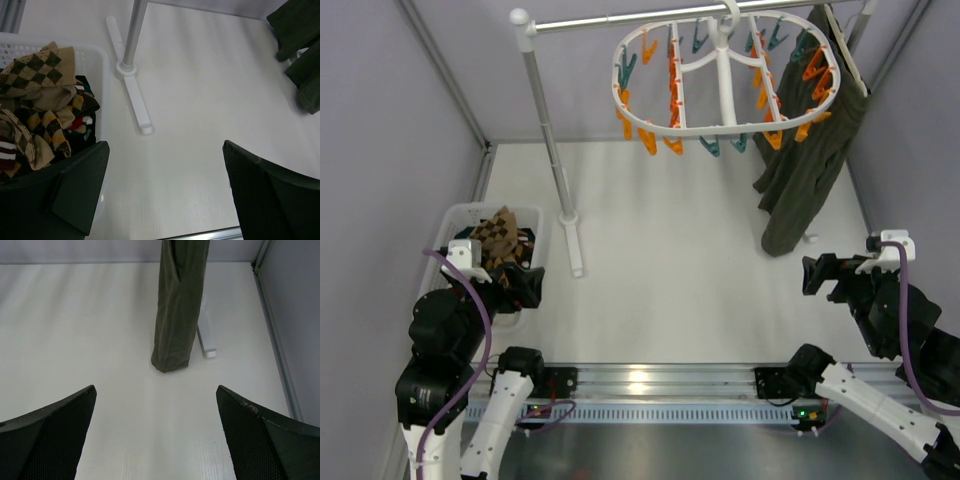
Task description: Remove the socks clipped to the hanger
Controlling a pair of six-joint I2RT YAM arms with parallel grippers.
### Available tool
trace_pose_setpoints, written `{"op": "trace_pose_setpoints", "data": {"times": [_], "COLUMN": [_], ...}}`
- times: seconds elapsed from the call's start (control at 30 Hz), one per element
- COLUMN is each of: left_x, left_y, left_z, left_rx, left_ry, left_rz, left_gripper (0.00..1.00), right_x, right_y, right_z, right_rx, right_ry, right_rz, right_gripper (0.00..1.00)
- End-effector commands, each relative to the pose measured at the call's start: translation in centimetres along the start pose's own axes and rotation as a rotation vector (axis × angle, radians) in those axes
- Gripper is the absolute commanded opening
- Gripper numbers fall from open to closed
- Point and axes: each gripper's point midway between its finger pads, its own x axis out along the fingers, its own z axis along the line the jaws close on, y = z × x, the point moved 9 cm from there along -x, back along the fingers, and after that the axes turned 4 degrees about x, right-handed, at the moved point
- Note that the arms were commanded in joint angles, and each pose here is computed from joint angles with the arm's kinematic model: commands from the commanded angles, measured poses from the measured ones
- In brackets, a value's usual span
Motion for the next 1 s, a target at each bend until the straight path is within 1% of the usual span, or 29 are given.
{"op": "trace_pose_setpoints", "data": {"times": [0.0,0.77,0.97], "left_x": [0.04,0.22,0.19], "left_y": [-0.19,-0.22,-0.42], "left_z": [0.03,-0.01,0.08], "left_rx": [0.002,-0.001,-0.015], "left_ry": [-0.004,-0.002,-0.022], "left_rz": [-0.012,-0.005,-0.012], "left_gripper": [0.99,0.99,0.99], "right_x": [-0.05,0.34,0.36], "right_y": [-0.35,-0.15,-0.21], "right_z": [0.06,0.57,0.66], "right_rx": [0.009,0.010,0.015], "right_ry": [-0.014,-0.034,-0.034], "right_rz": [-0.023,-0.018,-0.014], "right_gripper": [0.99,0.99,0.99]}}
